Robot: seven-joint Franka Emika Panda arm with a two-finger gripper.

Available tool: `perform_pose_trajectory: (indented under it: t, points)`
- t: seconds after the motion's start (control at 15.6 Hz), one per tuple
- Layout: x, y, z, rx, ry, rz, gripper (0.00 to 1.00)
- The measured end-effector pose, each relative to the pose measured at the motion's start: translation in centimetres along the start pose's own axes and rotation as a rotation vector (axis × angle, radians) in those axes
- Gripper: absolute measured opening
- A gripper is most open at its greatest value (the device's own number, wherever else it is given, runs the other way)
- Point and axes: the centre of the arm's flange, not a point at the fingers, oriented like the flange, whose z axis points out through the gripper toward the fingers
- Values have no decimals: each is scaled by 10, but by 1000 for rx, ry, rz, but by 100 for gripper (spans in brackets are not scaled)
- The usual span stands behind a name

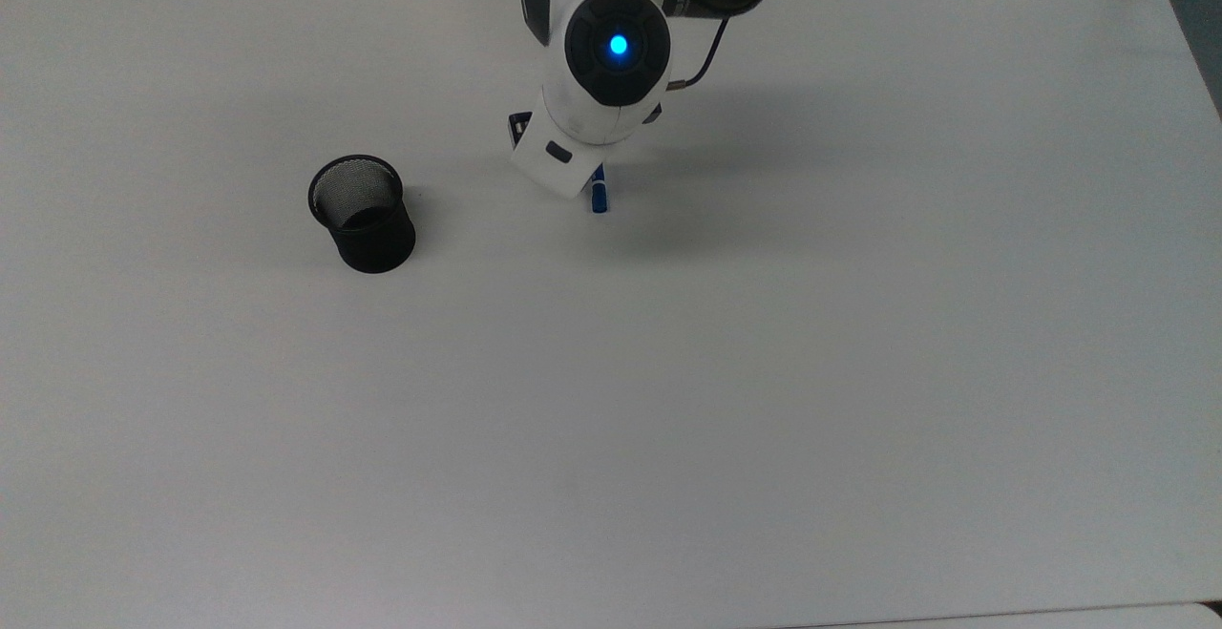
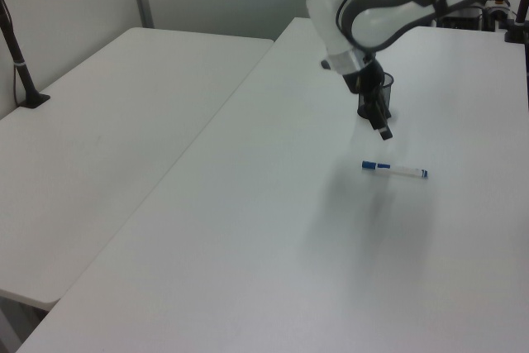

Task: Insert the marker
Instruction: 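Lower the gripper around the marker's capped end and close it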

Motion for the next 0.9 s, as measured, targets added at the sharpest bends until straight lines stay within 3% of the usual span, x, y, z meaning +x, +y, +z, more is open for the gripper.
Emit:
perform_pose_trajectory:
  t: [0.45,0.58,0.7,0.9]
  points:
    - [44,-28,49,-44,6,110,74]
    - [47,-29,49,-46,24,127,70]
    - [47,-28,48,-46,27,131,54]
    - [48,-27,49,-46,27,136,46]
